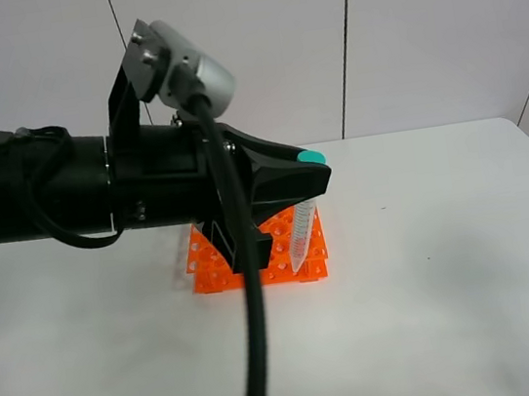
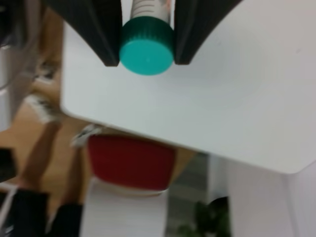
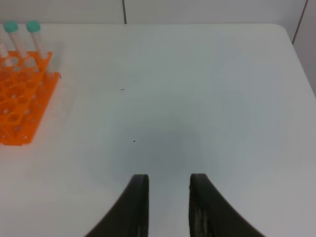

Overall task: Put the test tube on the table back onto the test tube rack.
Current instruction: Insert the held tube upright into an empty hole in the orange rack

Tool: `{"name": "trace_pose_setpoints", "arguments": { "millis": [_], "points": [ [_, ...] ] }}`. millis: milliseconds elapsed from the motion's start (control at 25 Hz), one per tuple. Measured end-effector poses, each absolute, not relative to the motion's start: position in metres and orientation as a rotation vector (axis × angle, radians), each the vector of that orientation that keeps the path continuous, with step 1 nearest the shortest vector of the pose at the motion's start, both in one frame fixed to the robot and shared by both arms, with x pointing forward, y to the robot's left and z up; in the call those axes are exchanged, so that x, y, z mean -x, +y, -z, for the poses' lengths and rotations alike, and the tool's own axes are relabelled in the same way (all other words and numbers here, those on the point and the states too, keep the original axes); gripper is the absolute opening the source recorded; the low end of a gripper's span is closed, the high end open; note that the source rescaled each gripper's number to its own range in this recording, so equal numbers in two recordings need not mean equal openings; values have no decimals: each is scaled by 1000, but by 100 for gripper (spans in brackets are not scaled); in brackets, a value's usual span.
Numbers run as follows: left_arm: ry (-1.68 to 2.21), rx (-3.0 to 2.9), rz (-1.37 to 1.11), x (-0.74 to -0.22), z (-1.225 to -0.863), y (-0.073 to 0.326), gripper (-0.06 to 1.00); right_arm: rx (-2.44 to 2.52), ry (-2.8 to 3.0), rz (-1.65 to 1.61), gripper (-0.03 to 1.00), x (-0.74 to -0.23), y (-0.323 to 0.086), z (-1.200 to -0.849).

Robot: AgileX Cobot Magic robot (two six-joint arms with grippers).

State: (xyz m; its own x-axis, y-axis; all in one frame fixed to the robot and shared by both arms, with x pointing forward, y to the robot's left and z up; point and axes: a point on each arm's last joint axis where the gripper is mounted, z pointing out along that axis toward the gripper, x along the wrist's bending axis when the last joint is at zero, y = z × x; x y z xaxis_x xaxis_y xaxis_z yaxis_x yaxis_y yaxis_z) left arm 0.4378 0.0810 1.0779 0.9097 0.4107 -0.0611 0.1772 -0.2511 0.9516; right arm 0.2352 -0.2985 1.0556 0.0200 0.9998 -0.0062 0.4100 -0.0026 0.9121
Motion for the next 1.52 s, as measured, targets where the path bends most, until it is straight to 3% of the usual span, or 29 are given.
{"name": "trace_pose_setpoints", "arguments": {
  "millis": [360,640,1080,1520],
  "points": [
    [659,-1814,-610,-464,-1094,74,0,-1521,1497,-962,30,-235,-299,-1056],
    [777,-1704,-619,-499,-1073,74,0,-1521,1497,-962,30,-235,-299,-1056],
    [893,-1526,-727,-548,-1027,126,0,-1523,1499,-968,30,-235,-298,-1056],
    [888,-1491,-733,-571,-974,120,0,-1523,1499,-968,30,-235,-298,-1056]
  ]
}}
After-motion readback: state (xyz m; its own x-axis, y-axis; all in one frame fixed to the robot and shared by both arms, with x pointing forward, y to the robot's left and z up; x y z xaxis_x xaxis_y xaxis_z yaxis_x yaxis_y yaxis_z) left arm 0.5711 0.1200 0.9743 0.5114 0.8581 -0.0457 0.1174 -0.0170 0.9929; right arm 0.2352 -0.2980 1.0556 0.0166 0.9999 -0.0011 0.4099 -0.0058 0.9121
